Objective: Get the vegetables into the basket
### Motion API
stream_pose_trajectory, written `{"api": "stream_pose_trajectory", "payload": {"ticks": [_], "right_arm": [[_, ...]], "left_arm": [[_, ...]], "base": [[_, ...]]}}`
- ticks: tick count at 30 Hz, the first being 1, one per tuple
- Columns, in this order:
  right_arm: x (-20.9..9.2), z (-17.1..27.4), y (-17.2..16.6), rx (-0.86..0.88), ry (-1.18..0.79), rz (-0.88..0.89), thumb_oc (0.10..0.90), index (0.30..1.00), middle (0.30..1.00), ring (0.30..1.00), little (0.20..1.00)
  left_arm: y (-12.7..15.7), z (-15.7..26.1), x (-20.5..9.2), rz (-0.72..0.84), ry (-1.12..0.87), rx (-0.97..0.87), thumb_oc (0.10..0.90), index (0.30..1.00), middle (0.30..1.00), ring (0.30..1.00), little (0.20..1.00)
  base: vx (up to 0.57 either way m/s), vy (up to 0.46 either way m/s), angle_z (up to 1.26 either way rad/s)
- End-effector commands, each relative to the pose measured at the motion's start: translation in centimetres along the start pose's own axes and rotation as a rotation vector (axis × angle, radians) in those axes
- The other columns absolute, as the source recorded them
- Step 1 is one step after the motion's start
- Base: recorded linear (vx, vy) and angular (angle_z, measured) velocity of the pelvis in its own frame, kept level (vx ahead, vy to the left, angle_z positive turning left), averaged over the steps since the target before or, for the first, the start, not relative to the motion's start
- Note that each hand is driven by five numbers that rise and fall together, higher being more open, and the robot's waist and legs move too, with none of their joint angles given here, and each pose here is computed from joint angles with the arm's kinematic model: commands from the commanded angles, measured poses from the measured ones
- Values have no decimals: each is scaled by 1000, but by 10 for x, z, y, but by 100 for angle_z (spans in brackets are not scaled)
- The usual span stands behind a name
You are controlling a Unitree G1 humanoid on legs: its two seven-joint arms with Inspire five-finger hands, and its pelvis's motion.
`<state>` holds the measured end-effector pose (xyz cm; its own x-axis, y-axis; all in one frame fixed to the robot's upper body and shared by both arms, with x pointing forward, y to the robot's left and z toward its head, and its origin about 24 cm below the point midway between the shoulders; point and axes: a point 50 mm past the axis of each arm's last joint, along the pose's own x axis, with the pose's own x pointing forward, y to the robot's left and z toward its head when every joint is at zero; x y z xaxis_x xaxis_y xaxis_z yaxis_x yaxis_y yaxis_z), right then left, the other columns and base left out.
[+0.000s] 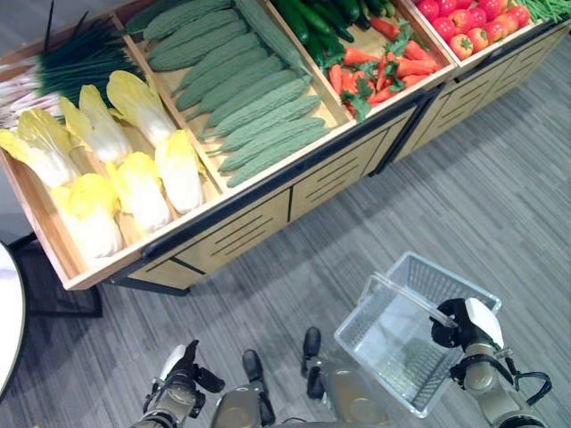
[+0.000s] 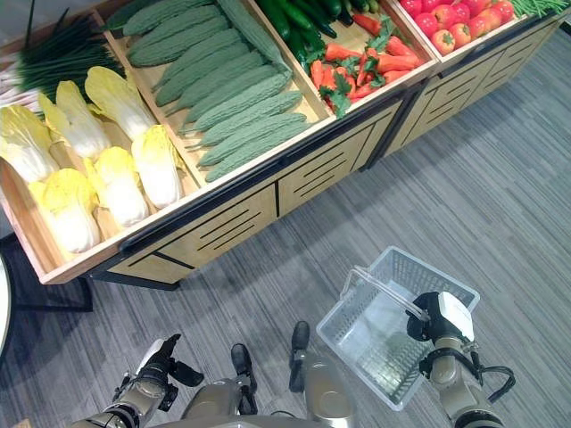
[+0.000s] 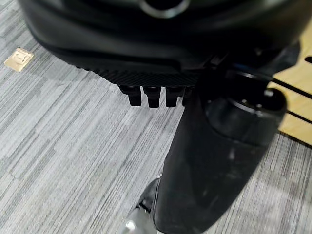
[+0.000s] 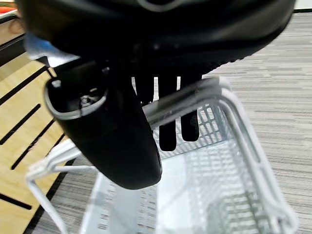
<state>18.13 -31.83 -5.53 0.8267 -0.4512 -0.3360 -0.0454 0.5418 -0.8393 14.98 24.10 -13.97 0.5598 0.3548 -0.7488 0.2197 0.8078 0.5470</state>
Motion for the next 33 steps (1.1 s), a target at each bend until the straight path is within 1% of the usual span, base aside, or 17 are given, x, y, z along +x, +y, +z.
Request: {"api": "stream_pose_trajectory", "payload": {"ticks": [1,10,16,23,26,30,33], "right_arm": [[15,25,-33,46,-115,-168,400,300,300,300,300],[20,38,-32,12,-158,-152,400,300,300,300,300],[23,49,-35,-3,-205,-165,400,300,300,300,300],[24,51,-44,-18,-227,-191,400,300,300,300,300],[19,39,-46,-23,-198,-181,400,300,300,300,300],[17,34,-50,-36,-194,-177,400,300,300,300,300],[15,35,-61,-46,-220,-197,400,300,300,300,300]], "left_arm": [[10,-19,-1,43,56,9,900,1000,1000,1000,1000],[11,-28,-3,46,78,-2,900,1000,1000,1000,1000],[23,-21,0,83,57,-20,900,1000,1000,1000,1000],[25,-15,2,91,50,-40,900,1000,1000,1000,1000],[26,-20,2,89,69,-35,900,1000,1000,1000,1000],[26,-31,-1,96,112,-55,900,1000,1000,1000,1000],[21,-35,-2,86,136,-56,900,1000,1000,1000,1000]], "base": [[26,78,3],[20,104,2],[60,17,13],[123,-83,36],[172,-181,16],[118,-162,42],[119,-249,21]]}}
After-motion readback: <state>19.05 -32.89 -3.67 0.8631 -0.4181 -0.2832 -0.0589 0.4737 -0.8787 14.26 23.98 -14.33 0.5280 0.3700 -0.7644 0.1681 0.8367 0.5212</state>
